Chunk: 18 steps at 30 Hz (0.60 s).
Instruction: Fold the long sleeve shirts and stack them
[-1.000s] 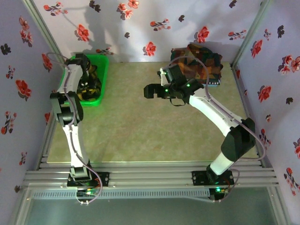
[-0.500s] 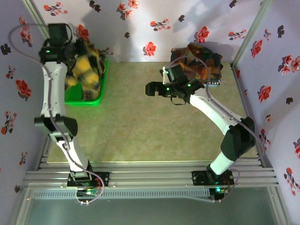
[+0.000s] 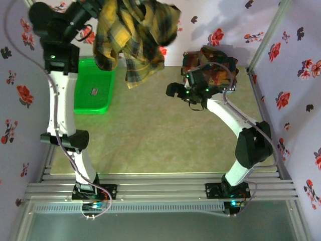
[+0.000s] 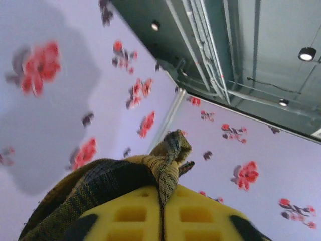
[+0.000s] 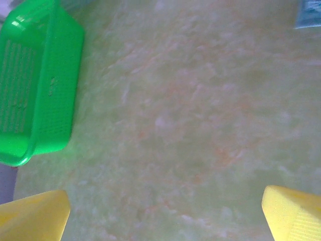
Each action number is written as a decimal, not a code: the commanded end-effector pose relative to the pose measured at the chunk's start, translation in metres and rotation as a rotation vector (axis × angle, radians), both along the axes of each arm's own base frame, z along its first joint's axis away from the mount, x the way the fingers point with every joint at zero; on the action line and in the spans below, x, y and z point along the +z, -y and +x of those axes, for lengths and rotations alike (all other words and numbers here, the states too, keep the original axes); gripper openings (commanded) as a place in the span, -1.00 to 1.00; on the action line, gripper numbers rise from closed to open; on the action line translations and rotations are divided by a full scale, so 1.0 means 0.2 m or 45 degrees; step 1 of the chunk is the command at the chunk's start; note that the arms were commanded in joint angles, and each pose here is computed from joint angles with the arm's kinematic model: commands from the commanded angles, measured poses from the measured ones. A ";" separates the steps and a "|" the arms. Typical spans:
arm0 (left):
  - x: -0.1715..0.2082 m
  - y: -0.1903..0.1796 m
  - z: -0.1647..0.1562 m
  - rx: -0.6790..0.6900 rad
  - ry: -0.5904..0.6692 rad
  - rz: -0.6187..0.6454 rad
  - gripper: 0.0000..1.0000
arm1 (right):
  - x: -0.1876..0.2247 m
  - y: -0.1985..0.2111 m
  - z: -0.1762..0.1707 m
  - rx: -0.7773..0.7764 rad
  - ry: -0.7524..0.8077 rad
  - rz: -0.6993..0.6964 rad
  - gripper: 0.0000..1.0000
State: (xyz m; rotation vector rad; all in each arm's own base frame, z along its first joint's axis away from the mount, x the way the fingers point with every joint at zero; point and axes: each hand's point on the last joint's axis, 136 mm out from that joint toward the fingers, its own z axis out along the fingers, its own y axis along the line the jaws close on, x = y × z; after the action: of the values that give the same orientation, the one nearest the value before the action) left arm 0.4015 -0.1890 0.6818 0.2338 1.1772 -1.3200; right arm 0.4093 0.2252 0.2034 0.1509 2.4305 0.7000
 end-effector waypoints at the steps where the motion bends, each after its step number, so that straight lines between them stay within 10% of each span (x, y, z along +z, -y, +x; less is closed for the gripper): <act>1: -0.42 0.26 0.15 -0.172 -0.221 0.086 -0.03 | 0.14 0.25 -0.01 -0.223 0.122 -0.029 0.99; 3: -0.77 0.31 0.23 -0.163 -0.419 0.147 0.97 | 0.14 0.37 -0.06 -0.296 0.126 -0.062 0.99; 7: -1.45 0.00 0.35 0.160 -0.886 0.187 0.99 | 0.12 0.45 -0.21 -0.264 0.079 -0.130 0.99; 11: -1.67 -0.27 0.24 0.426 -1.070 0.365 0.99 | 0.01 0.41 -0.31 -0.164 -0.057 -0.198 0.99; 18: -2.11 -0.25 -0.02 0.348 -1.378 0.782 0.96 | -0.21 0.21 -0.36 0.022 -0.214 -0.329 0.98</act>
State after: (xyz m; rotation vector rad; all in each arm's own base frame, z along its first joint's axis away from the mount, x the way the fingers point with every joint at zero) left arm 0.4258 -0.1364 0.3089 -0.3366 2.1916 -0.8941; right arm 0.3470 0.1692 0.1795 0.1913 2.5609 0.4475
